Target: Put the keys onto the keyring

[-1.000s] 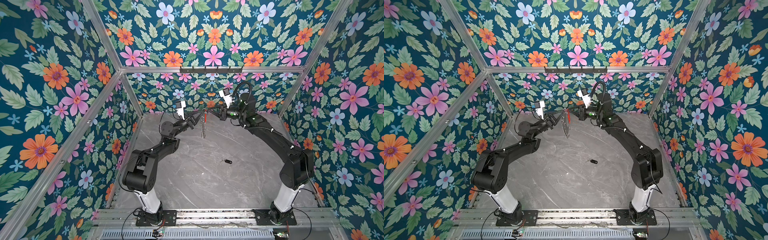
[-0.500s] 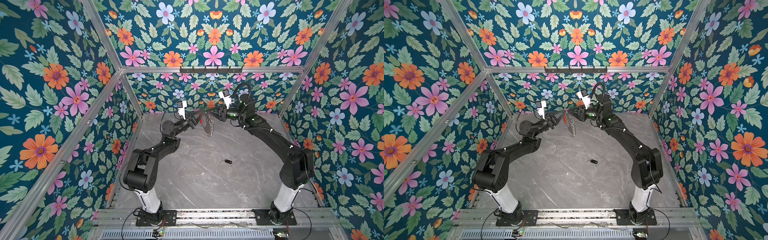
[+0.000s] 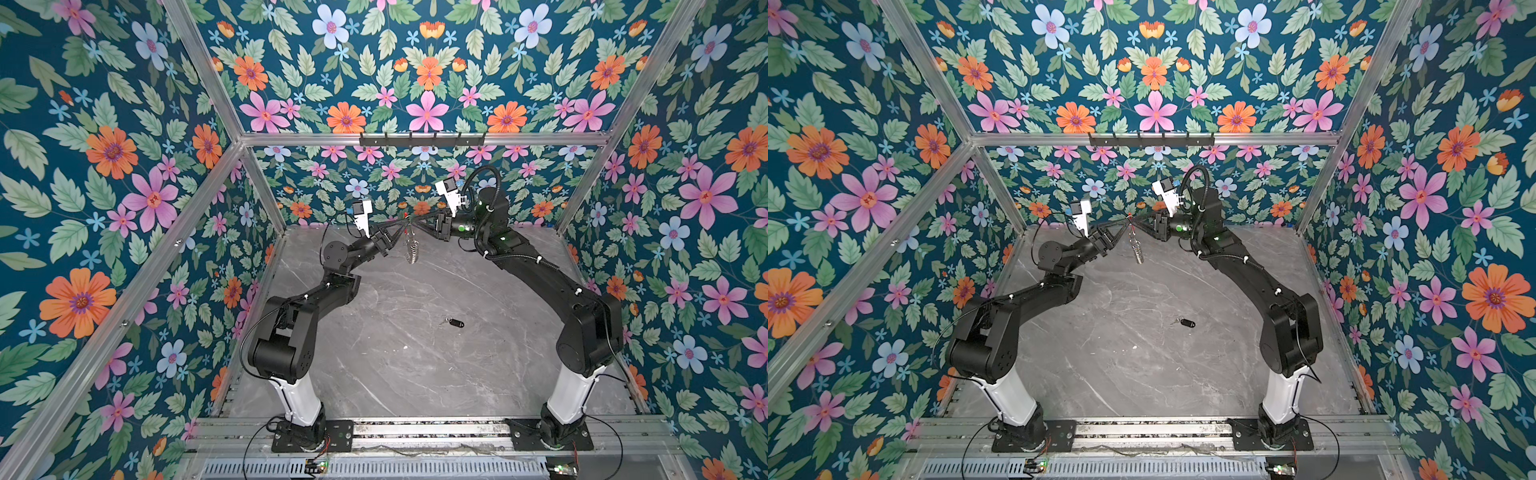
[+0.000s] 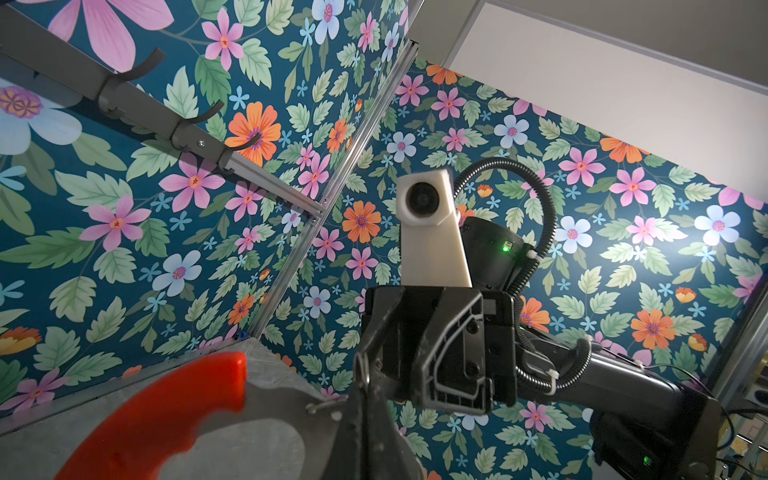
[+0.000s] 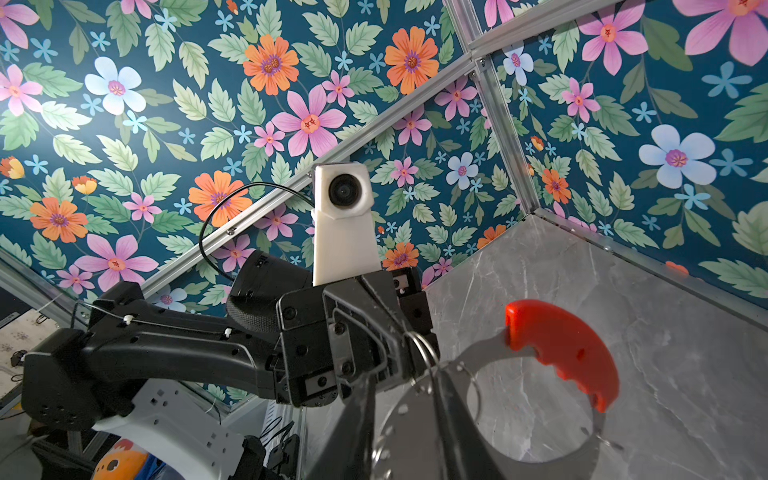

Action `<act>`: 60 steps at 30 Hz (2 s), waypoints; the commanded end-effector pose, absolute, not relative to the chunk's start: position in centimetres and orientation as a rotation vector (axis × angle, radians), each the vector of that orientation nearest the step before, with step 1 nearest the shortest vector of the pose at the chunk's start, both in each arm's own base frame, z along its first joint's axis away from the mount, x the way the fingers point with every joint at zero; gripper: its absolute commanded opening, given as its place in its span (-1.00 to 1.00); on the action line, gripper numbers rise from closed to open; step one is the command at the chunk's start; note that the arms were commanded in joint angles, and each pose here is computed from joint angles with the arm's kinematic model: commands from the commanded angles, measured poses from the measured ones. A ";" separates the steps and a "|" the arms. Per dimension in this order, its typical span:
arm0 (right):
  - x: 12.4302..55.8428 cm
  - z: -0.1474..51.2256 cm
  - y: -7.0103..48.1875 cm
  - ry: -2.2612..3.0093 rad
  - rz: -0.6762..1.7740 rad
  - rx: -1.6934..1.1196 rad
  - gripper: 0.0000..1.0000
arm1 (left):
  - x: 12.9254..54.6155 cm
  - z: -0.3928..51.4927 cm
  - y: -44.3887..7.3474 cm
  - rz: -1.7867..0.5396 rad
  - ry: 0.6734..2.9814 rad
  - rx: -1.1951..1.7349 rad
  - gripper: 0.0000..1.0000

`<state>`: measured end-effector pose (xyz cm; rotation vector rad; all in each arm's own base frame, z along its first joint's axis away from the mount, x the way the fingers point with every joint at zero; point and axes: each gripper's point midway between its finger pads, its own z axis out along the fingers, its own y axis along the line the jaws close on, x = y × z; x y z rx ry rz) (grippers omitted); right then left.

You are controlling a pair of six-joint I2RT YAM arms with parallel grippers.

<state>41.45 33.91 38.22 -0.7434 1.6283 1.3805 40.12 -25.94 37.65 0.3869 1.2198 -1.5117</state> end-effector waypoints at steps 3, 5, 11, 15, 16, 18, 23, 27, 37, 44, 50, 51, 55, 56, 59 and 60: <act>41.4 39.1 34.0 1.591 1.373 -0.753 -0.40 | 39.1 38.9 -25.9 -1.515 1.151 0.441 -1.00; 41.4 39.0 34.0 1.593 1.381 -0.754 -0.39 | 39.1 38.9 -26.0 -1.517 1.150 0.441 -1.00; 41.6 38.8 34.1 1.601 1.379 -0.750 -0.22 | 39.0 38.9 -25.9 -1.529 1.145 0.440 -1.00; 41.5 39.0 34.1 1.595 1.392 -0.747 -0.24 | 39.1 38.9 -25.9 -1.529 1.147 0.437 -1.00; 41.5 39.0 34.1 1.592 1.394 -0.748 -0.30 | 39.1 38.9 -25.9 -1.530 1.147 0.437 -1.00; 41.4 39.0 34.1 1.593 1.398 -0.745 -0.52 | 39.1 38.9 -25.9 -1.529 1.146 0.437 -1.00; 41.3 38.9 34.0 1.593 1.394 -0.747 -0.70 | 39.1 38.9 -25.9 -1.527 1.144 0.435 -1.00; 41.3 38.8 33.9 1.594 1.390 -0.748 -0.76 | 39.2 38.8 -25.9 -1.530 1.147 0.433 -1.00; 41.3 38.4 33.9 1.617 1.341 -0.767 -1.00 | 39.4 37.5 -26.3 -1.487 1.208 0.459 -1.00; 41.4 36.7 33.6 1.684 1.185 -0.834 -1.00 | 40.2 35.4 -26.4 -1.344 1.335 0.526 -0.49; 40.7 32.9 34.3 1.771 0.857 -1.038 -1.00 | 40.1 32.6 -26.0 -1.103 1.498 0.780 -0.44; 40.6 32.5 34.4 1.778 0.820 -1.062 -1.00 | 39.5 32.0 -26.2 -1.075 1.500 0.860 -0.45; 40.6 31.7 34.2 1.801 0.778 -1.087 -1.00 | 37.8 30.6 -26.0 -0.968 1.464 1.066 -0.50; 40.5 31.6 34.2 1.801 0.782 -1.091 -1.00 | 37.8 30.5 -25.7 -0.950 1.465 1.074 -0.51; 40.1 31.4 34.3 1.798 0.802 -1.102 -1.00 | 38.2 30.5 -25.0 -0.954 1.468 1.077 -0.53; 39.9 31.4 34.3 1.796 0.808 -1.106 -1.00 | 38.3 30.6 -24.9 -0.961 1.467 1.080 -0.53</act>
